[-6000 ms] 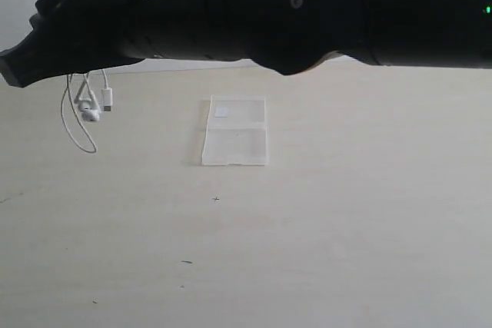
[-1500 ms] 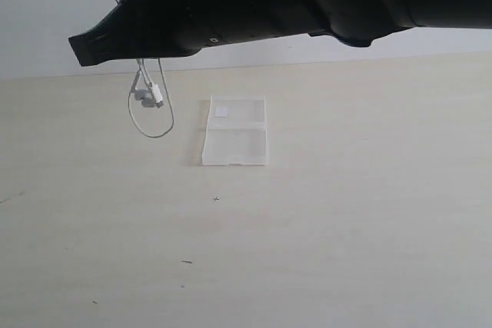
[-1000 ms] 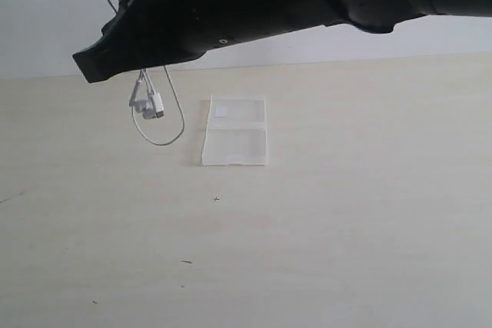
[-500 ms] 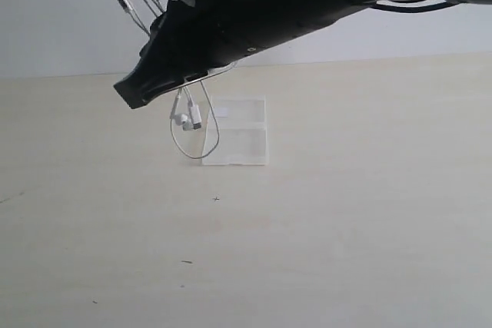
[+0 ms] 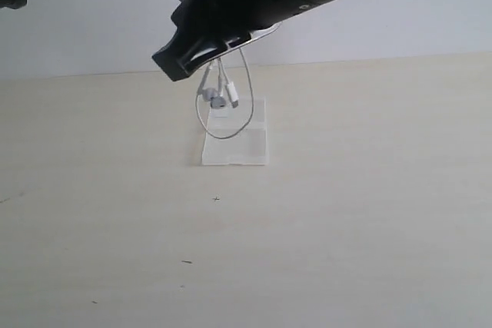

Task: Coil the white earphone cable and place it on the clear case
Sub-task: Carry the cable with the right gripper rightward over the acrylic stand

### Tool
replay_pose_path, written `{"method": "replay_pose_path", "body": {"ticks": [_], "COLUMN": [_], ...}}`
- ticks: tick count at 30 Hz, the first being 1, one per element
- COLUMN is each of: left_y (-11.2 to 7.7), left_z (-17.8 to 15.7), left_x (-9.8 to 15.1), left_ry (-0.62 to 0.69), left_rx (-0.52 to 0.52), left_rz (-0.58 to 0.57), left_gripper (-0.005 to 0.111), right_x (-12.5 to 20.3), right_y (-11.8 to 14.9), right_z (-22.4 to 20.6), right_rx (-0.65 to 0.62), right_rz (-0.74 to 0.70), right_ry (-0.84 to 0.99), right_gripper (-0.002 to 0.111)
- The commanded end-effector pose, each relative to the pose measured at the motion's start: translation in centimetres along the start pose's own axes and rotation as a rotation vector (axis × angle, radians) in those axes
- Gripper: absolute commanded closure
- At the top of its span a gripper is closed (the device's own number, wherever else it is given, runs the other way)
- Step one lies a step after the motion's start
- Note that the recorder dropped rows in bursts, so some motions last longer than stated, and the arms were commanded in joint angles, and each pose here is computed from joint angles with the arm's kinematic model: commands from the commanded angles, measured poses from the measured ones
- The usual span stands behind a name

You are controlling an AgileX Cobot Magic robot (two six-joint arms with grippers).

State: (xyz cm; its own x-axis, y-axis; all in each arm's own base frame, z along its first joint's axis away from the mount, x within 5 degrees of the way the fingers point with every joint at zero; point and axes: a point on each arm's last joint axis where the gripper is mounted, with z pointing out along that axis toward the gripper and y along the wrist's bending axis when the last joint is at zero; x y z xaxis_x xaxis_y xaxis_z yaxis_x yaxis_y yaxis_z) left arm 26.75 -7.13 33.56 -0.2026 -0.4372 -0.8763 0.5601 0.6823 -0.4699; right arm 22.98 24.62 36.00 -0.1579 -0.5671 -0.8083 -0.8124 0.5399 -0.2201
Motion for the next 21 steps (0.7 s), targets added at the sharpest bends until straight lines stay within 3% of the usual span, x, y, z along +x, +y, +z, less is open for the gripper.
{"method": "replay_pose_path", "body": {"ticks": [1, 11, 16, 19, 21], "left_y": [0.2, 0.3, -0.4, -1.8, -2.1], "left_z": [0.0, -0.1, -0.2, -0.4, -0.4], "left_x": [0.1, 1.2, 1.8, 1.8, 1.8], "left_ry": [0.029, 0.156, 0.216, 0.194, 0.188], "left_rx": [-0.026, -0.028, 0.067, 0.231, 0.259], "left_rz": [0.019, 0.136, 0.229, 0.287, 0.285], "left_gripper": [0.107, 0.107, 0.107, 0.107, 0.107], "right_x": [0.1, -1.5, -2.9, -3.1, -2.7], "right_y": [-0.7, -1.3, -1.8, -1.8, -1.7], "right_z": [-1.7, -4.6, -5.9, -5.8, -5.0], "right_rx": [0.072, 0.116, 0.126, 0.121, 0.111], "right_rz": [-0.024, -0.045, -0.039, -0.034, -0.033], "right_ry": [0.025, -0.051, -0.070, -0.062, -0.020], "right_gripper": [0.108, 0.108, 0.108, 0.108, 0.108]}}
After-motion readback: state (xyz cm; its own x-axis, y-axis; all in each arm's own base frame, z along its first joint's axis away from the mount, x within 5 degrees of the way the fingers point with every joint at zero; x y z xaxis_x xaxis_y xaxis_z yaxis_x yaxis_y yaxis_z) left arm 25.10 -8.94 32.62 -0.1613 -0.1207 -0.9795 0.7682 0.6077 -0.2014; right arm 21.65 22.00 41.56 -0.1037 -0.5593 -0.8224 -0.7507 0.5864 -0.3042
